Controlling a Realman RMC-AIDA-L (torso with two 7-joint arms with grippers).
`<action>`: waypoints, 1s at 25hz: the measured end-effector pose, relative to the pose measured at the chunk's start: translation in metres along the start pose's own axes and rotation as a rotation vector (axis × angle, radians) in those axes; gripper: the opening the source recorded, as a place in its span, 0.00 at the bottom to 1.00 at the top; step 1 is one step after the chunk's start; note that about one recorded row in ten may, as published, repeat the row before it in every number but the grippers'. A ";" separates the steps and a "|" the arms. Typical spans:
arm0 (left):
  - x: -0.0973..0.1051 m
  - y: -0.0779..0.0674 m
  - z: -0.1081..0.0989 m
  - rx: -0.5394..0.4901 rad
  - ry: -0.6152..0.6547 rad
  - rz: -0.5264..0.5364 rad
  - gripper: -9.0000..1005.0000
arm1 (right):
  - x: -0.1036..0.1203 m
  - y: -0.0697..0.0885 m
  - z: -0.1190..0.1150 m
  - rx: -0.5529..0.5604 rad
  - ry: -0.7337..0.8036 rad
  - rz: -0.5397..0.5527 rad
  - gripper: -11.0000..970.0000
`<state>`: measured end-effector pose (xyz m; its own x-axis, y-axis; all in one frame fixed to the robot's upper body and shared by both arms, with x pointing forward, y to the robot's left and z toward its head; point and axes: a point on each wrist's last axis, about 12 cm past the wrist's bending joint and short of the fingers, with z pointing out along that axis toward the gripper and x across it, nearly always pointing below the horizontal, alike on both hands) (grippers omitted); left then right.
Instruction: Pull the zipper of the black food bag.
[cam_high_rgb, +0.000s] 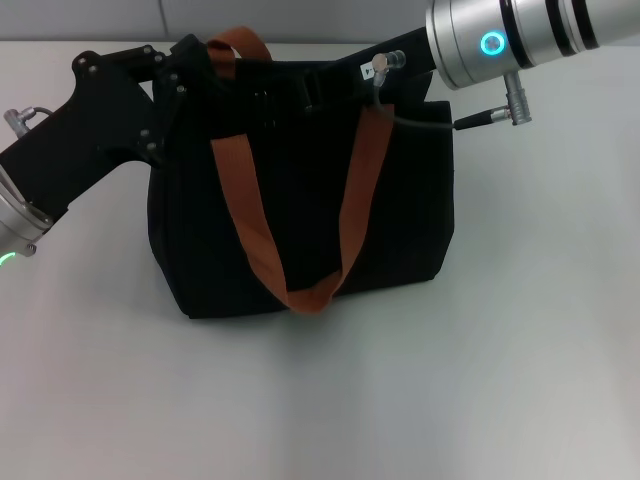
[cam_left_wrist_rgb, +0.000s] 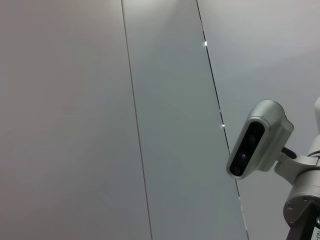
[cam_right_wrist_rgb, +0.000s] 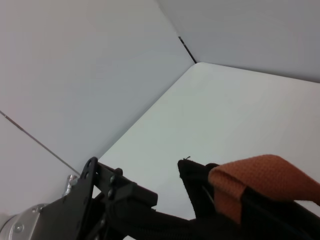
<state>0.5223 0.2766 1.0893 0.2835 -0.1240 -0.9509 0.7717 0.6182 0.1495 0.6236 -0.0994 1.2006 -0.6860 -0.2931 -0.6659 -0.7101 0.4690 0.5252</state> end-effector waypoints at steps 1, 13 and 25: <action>0.000 0.000 0.000 -0.001 0.000 0.000 0.05 | 0.000 0.001 0.000 0.000 0.002 -0.003 0.07; 0.001 -0.001 -0.003 -0.010 0.005 0.001 0.05 | -0.005 0.004 -0.004 0.017 0.010 -0.039 0.01; 0.001 0.001 -0.006 -0.026 0.009 0.007 0.06 | -0.005 0.003 -0.011 0.063 0.029 -0.060 0.01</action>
<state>0.5198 0.2815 1.0868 0.2835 -0.1126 -0.9523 0.7548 0.6387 0.1492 0.6233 -0.1055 1.2119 -0.6478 -0.3456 -0.6789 -0.7391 0.5010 0.4503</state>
